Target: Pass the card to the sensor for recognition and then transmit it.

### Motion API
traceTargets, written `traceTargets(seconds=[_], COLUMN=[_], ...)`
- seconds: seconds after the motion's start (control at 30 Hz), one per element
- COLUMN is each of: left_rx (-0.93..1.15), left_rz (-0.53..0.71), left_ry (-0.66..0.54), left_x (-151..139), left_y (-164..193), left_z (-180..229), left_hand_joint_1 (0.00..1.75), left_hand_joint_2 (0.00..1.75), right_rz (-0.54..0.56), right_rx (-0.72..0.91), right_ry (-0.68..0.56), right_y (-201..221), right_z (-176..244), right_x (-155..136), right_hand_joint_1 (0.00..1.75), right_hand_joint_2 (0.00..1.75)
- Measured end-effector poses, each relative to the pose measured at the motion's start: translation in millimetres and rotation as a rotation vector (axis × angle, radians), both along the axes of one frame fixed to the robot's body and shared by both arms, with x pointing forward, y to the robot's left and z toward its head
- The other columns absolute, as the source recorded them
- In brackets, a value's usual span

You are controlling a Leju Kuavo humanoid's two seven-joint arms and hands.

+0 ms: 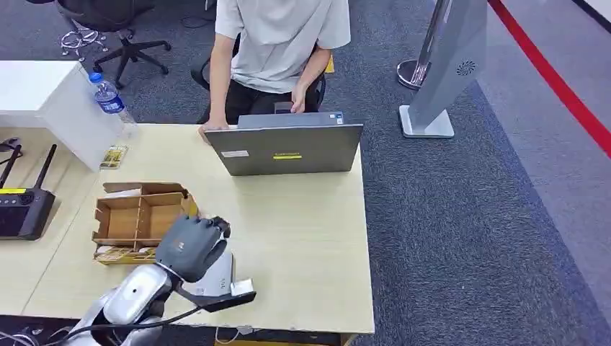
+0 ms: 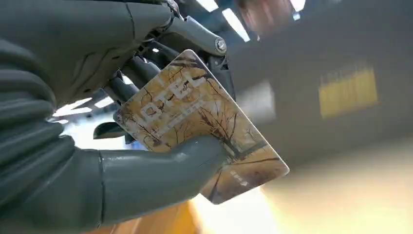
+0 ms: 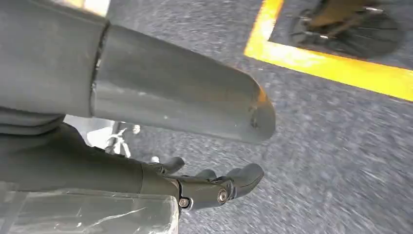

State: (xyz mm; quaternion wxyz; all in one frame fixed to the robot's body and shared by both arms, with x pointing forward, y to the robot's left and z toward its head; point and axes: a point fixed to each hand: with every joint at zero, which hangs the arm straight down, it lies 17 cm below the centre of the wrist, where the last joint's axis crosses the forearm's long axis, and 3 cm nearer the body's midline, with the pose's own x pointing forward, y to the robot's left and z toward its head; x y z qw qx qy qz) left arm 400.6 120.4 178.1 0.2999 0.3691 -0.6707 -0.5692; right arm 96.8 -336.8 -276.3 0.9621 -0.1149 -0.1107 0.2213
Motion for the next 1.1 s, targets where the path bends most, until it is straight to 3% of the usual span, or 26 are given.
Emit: traceTargets(seconds=[0.13, 0.23, 0.37, 0.57, 0.77, 0.8, 1.1], left_rx=[-0.109, -0.116, -0.109, -0.072, -0.098, -0.104, -0.167], left_rz=[0.054, 0.169, 0.389, 0.668, 0.760, 0.763, 0.752], left_ry=[-0.270, -0.395, -0.446, -0.377, -0.269, -0.255, -0.187], left_x=[28, 54, 99, 158, 182, 184, 191], left_y=[-3, 31, 95, 185, 220, 220, 220], left_z=[123, 189, 244, 254, 230, 227, 212], left_hand_joint_1=[1.75, 1.75, 1.75, 1.75, 1.75, 0.00, 0.00], left_hand_joint_2=[1.75, 1.75, 1.75, 1.75, 1.75, 1.75, 1.75], right_rz=[0.037, 0.068, 0.096, 0.116, 0.115, 0.114, 0.113], right_rx=[0.004, 0.011, 0.012, 0.013, 0.011, 0.010, 0.008], right_ry=[0.029, 0.052, 0.070, 0.076, 0.077, 0.077, 0.077], right_y=[7, 12, 16, 19, 19, 18, 18], right_z=[-2, -3, -3, -2, -2, -2, -2], right_x=[-11, -15, -15, -8, -6, -6, -6], right_hand_joint_1=[0.00, 0.00, 0.00, 0.00, 0.00, 0.00, 0.00], right_hand_joint_2=[0.00, 0.00, 0.00, 0.00, 0.00, 0.00, 0.00])
